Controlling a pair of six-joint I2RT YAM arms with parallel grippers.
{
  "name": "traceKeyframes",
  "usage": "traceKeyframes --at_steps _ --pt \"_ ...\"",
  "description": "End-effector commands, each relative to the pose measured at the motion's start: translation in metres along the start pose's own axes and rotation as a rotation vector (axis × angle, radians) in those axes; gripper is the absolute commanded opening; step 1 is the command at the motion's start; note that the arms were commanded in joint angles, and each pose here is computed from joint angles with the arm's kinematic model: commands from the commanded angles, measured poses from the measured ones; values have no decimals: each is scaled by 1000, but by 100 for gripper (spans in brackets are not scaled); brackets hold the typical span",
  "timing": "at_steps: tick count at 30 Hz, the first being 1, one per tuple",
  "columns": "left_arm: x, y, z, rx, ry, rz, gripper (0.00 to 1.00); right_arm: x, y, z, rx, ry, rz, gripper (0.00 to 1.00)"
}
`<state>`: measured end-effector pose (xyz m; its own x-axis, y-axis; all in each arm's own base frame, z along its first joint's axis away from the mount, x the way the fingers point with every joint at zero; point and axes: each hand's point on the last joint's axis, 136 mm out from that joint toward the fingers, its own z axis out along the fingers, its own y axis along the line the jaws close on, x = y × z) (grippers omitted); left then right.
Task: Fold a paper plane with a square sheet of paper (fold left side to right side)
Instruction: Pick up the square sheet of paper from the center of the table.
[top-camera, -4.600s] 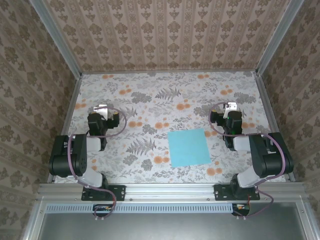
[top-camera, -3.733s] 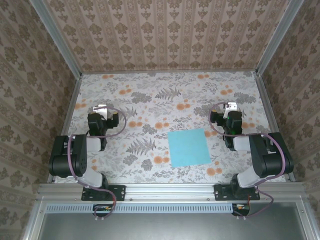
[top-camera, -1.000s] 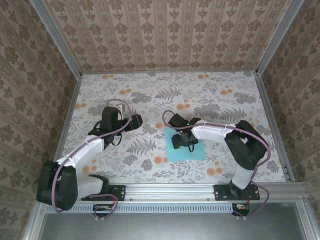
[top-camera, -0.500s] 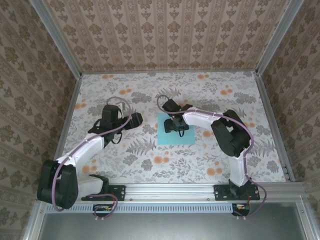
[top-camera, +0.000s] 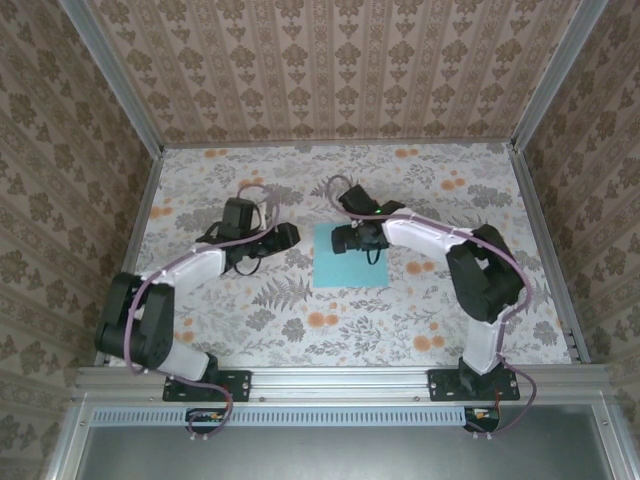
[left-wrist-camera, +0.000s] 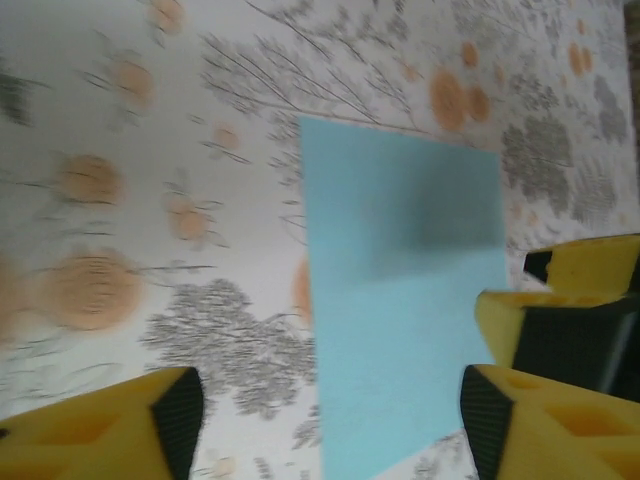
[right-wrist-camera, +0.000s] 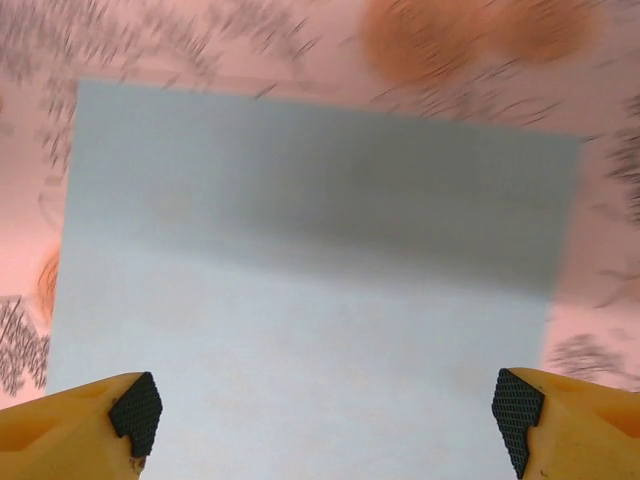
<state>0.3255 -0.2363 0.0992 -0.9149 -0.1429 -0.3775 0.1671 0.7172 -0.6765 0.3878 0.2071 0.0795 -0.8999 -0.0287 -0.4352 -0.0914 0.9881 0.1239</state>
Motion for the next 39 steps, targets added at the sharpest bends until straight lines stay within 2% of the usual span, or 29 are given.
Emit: traceKeyframes --at_steps 1,5,10,27,39 --pt "12 -29 21 99 74 -4 59 0 -27 4 43 13 2 93" --pt "27 -28 45 86 138 -33 55 -5 -38 12 59 20 12 99" --pt "39 -24 61 62 200 -46 48 -5 -41 27 68 47 22 100" --pt "64 7 80 -51 298 -112 34 17 -29 55 18 133 69 100" --pt "69 15 85 -73 314 -129 26 32 4 55 -58 173 56 99"
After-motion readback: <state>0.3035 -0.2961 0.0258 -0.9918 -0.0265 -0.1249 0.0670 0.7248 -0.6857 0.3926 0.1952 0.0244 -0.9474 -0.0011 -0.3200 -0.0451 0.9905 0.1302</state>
